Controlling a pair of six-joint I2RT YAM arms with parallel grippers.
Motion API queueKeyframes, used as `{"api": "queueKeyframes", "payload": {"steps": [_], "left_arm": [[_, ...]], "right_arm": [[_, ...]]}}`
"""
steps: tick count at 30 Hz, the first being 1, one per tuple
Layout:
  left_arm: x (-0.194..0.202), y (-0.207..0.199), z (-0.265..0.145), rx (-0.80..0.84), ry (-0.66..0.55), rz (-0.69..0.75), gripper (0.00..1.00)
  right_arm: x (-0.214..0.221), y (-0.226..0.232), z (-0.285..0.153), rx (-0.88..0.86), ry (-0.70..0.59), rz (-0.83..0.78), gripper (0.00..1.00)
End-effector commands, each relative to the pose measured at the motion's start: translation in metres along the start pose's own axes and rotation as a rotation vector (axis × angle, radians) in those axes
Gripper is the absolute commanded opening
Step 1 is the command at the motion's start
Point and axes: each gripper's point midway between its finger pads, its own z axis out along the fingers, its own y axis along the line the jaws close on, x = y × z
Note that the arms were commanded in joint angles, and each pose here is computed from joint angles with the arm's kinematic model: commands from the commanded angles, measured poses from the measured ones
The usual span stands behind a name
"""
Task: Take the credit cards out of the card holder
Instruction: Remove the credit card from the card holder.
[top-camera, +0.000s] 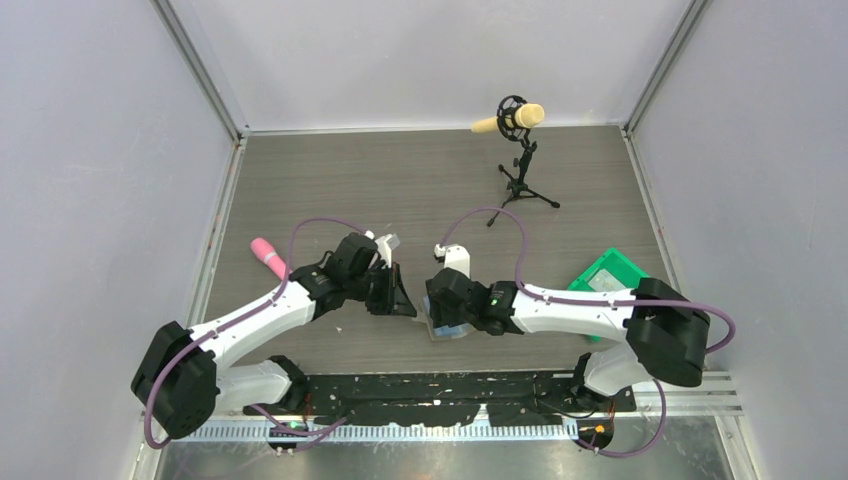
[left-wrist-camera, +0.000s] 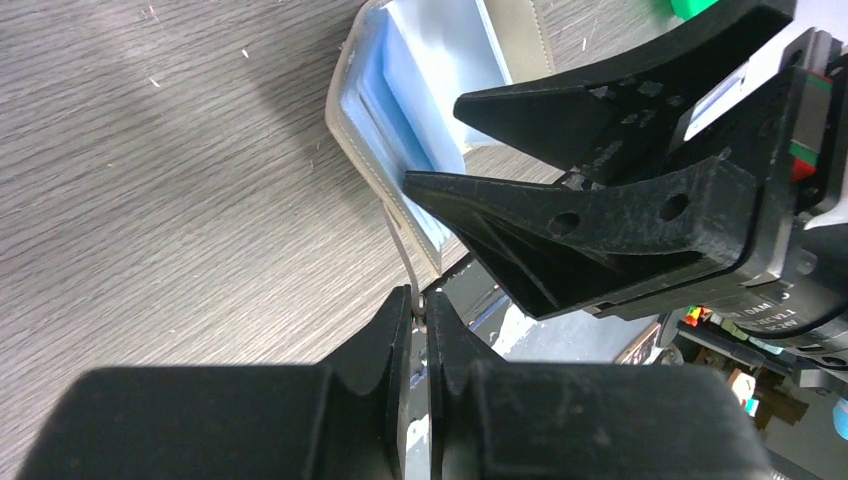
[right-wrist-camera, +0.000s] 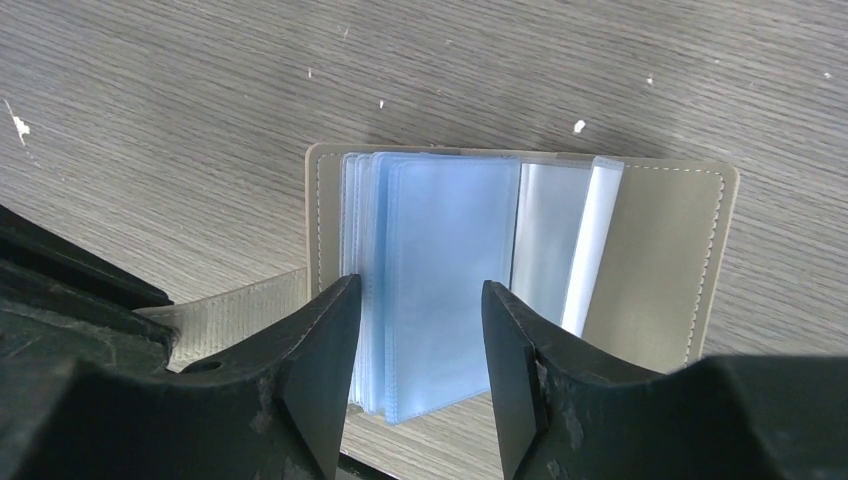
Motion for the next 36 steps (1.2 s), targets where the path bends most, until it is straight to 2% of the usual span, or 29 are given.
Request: {"api": "queueKeyframes", "payload": {"steps": [1, 18, 27, 36], "left_arm": [[-0.003, 0.003, -0.002, -0.013, -0.021, 0.036, 0.0], [0.001, 0.02, 0.006, -0.068, -0.005, 0.035, 0.0], [0.002, 0.027, 0.005, -0.105, -0.006, 0.046, 0.0], [0.005, 0.042, 0.011, -0.157, 0.007, 0.05, 0.0]], "right_arm": [[-0.016, -0.004, -0.013, 0.024, -0.06, 0.009, 0.55], [-0.009, -0.022, -0.017, 0.072, -0.064, 0.0, 0.55], [-0.005, -0.05, -0.027, 0.139, -0.078, 0.024, 0.54], [0.012, -0.076, -0.017, 0.197, -0.048, 0.038, 0.52]]}}
